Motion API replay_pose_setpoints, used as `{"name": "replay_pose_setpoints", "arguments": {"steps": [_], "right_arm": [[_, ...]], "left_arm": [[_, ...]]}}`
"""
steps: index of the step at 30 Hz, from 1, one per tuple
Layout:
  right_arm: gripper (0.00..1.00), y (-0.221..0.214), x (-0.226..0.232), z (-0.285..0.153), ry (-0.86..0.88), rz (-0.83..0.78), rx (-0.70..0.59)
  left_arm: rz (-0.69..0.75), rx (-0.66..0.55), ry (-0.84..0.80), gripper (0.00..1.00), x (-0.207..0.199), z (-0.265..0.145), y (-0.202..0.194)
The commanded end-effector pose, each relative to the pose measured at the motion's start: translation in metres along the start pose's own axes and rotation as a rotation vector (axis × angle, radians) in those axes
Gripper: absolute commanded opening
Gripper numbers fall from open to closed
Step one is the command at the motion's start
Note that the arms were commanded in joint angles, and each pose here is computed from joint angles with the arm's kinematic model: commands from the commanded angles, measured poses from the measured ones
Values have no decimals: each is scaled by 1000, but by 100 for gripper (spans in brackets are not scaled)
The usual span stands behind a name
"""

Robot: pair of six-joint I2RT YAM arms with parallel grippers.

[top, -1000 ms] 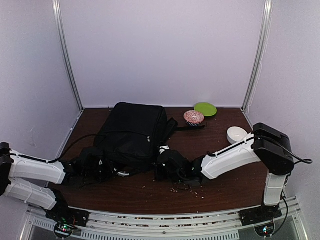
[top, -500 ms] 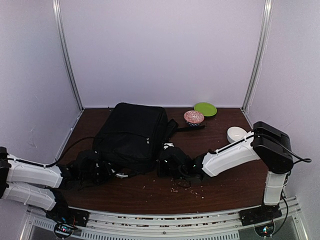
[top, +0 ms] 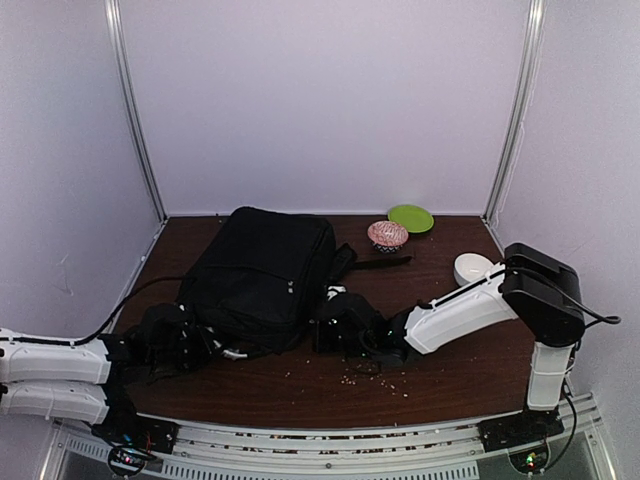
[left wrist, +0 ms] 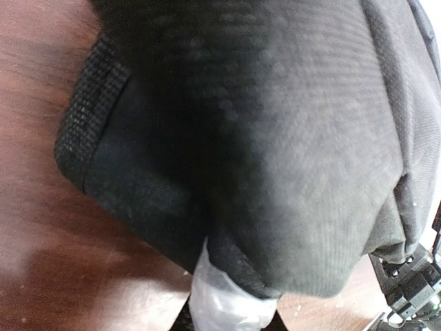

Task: Pack the student bag
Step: Zip the student bag at the center of the board.

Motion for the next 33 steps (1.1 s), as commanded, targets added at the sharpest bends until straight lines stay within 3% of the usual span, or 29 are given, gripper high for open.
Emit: {"name": "replay_pose_setpoints", "arguments": {"steps": [1,19,33], "right_arm": [[0,-5,-21,4,-59,21,-3],[0,-19,-31,-2,-62,3,17],[0,-1,-24,7,-67,22,-10]], "left_arm": [[122,20,163,0,41,-10,-11],[97,-21,180,0,57,-19,-13],[90,-30,211,0,65,-22,-14]]}}
Point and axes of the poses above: each gripper's point midway between its finger pads, its own z axis out along the fingers, its own x axis along the line the jaws close on, y = z × x, the point moved 6 cm from there along -z, back along the fingers
